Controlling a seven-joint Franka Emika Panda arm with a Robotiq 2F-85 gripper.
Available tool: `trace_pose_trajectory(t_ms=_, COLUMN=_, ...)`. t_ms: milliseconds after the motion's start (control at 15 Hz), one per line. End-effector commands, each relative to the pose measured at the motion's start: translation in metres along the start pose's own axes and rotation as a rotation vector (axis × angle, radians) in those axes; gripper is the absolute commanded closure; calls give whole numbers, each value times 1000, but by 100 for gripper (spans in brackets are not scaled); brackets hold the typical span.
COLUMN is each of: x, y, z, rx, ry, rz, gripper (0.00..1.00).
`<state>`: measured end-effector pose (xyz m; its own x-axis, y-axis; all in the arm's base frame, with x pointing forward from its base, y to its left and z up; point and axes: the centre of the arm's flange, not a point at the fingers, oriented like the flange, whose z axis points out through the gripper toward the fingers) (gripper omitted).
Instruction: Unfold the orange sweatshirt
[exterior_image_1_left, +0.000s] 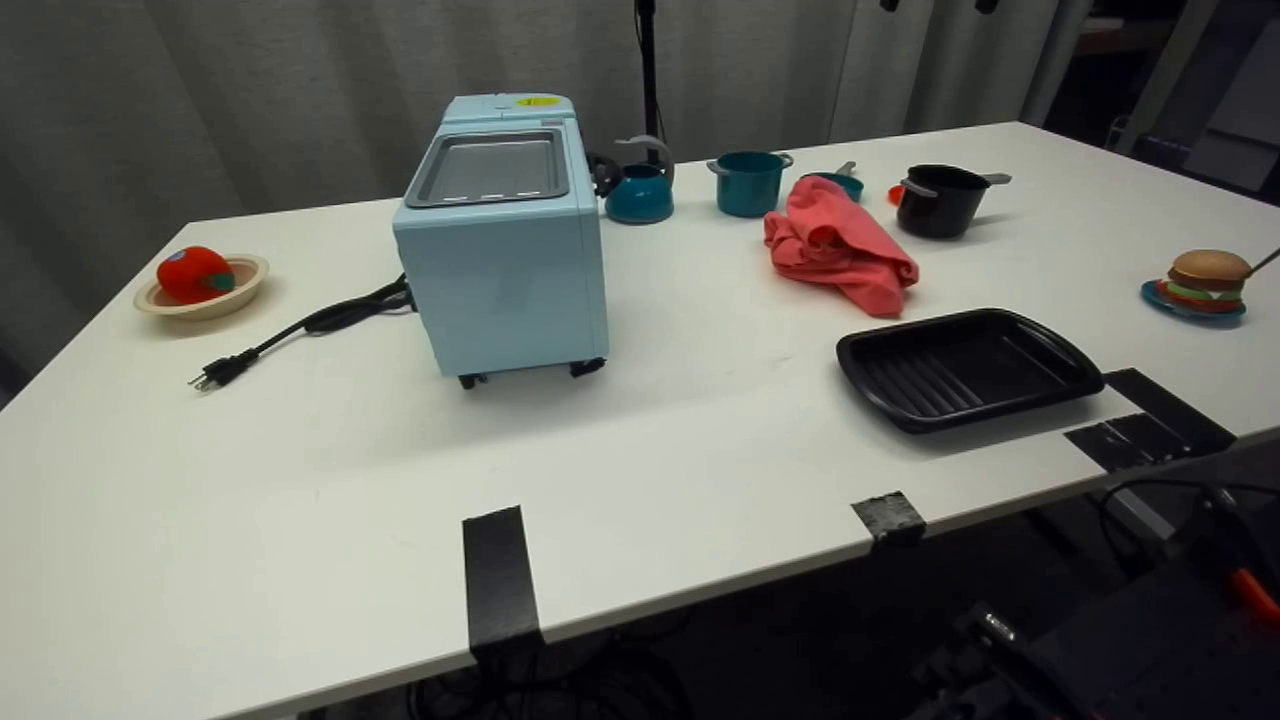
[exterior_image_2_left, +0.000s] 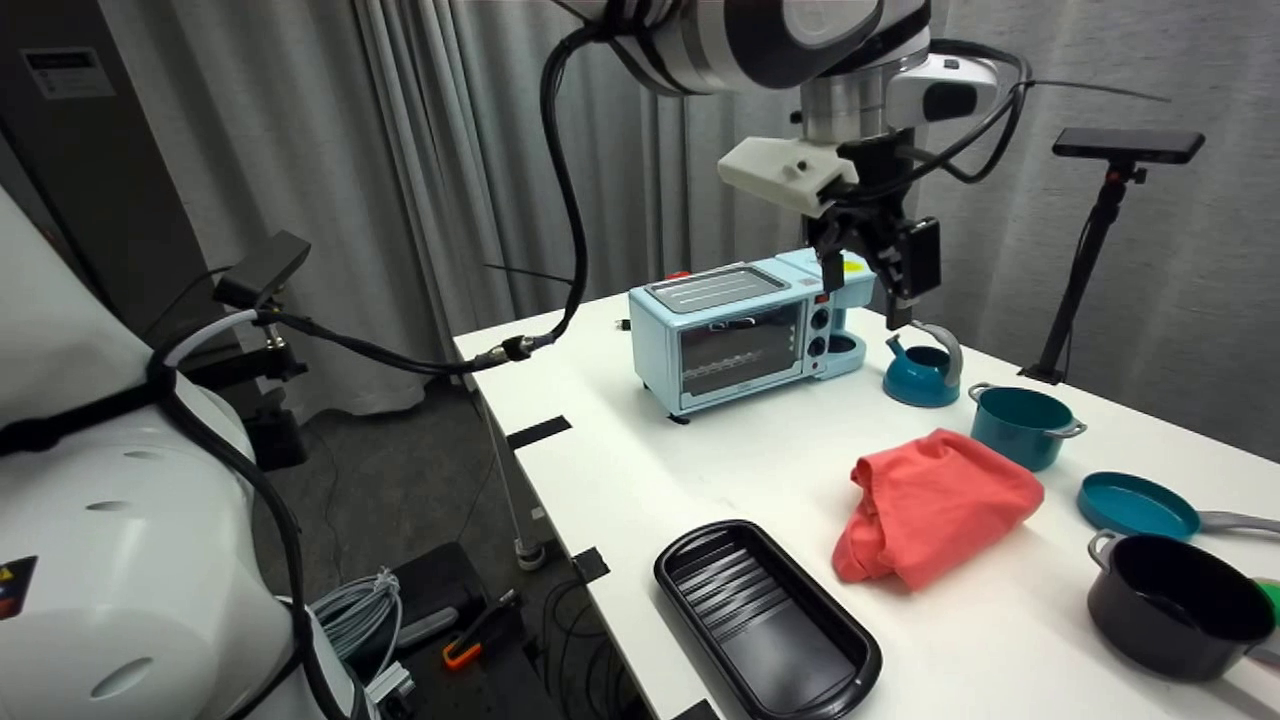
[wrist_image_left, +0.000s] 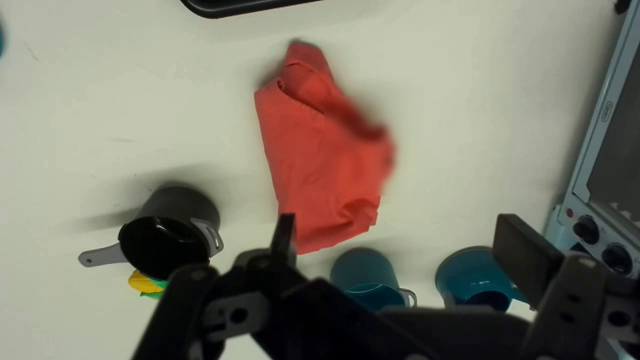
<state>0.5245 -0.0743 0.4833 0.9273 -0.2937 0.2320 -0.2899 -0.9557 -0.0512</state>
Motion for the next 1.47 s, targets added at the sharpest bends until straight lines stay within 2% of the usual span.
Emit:
trace_pose_trajectory(t_ms=0, x=0, y=-2, z=-2, rx=1, ry=3, rz=-4, gripper=0)
trace_pose_trajectory(t_ms=133, x=6, y=-2, z=5, rx=3, ry=0, rz=-7, gripper=0)
trace_pose_trajectory(t_ms=533, x=52, y=-4, z=86, rx=-25, ry=-45, rz=7, gripper=0)
trace_pose_trajectory(t_ms=1000, x=78, y=-25, z=183, rx=-45, ry=-102, rz=-31, gripper=0)
trace_pose_trajectory(t_ms=1400, x=93, y=-36, z=251, rx=-101, ry=-155, rz=-66, gripper=0)
